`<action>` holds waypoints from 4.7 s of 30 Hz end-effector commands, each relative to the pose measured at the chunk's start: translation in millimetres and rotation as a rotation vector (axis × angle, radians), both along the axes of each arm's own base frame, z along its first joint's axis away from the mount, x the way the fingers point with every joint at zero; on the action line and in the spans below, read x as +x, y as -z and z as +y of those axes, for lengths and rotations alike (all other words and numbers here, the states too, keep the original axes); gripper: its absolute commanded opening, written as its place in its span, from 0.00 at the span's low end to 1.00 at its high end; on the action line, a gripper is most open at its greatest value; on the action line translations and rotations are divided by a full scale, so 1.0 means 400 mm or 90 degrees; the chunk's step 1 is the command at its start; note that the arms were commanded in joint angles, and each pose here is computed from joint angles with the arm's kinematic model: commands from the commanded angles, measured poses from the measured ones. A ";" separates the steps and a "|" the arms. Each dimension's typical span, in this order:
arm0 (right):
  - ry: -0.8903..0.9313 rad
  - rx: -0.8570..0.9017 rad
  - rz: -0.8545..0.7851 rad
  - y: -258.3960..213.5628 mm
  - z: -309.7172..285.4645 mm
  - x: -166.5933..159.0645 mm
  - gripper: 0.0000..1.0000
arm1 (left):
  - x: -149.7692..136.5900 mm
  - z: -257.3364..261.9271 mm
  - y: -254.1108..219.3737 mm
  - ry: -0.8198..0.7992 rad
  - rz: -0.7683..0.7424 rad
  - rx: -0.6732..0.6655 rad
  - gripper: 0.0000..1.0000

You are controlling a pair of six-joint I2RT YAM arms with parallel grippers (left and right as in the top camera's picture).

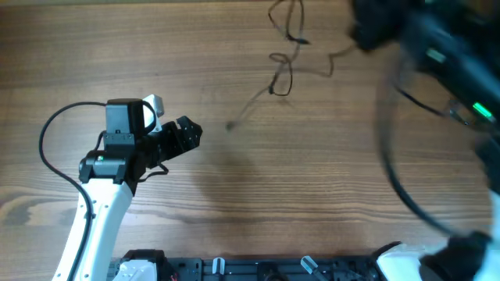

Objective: Untangle cables

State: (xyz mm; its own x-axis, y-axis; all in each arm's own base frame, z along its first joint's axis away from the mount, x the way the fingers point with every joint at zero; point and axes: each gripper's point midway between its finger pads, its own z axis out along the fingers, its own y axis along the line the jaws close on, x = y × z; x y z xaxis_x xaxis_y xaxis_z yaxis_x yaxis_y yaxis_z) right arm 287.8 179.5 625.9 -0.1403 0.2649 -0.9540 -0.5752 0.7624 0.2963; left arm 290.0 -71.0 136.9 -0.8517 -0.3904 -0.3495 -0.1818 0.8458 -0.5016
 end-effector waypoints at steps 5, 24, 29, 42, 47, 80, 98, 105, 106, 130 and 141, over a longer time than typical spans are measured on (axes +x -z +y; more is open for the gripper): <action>-0.003 -0.028 0.028 0.034 -0.010 -0.026 0.04 | -0.020 -0.144 -0.060 0.169 -0.063 -0.077 0.88; -0.007 -0.083 0.133 0.167 0.042 0.068 0.04 | -0.099 -0.431 -0.172 0.588 -0.366 -0.035 0.85; -0.008 -0.094 0.153 0.189 0.039 0.063 0.04 | -0.093 -0.496 -0.194 0.622 -0.426 -0.049 0.84; 0.153 -0.178 0.188 0.254 -0.068 0.101 0.04 | -0.070 -0.528 -0.005 0.636 -0.288 -0.026 0.76; 0.153 -0.183 0.195 0.262 -0.070 0.099 0.04 | -0.097 -0.555 0.083 0.665 -0.222 -0.026 0.82; 0.708 -0.283 0.313 0.361 -0.457 0.066 0.04 | 0.169 0.010 0.129 0.002 -0.043 0.132 0.04; 0.754 -0.256 0.420 0.451 -0.578 0.147 0.04 | 0.113 0.123 0.162 -0.067 0.046 0.119 0.04; 0.669 -0.251 0.584 0.631 -0.660 0.261 0.08 | 0.107 0.096 0.164 -0.046 0.049 0.120 0.04; 0.660 -0.249 0.606 0.659 -0.672 0.275 0.08 | 0.106 0.091 0.164 -0.042 0.049 0.120 0.04; 0.846 0.131 0.831 1.058 -1.380 0.166 0.63 | 0.084 -0.026 0.165 0.064 0.036 0.132 0.04; 0.721 0.195 0.947 1.162 -1.273 0.186 1.00 | 0.078 -0.049 0.165 0.082 0.034 0.133 0.04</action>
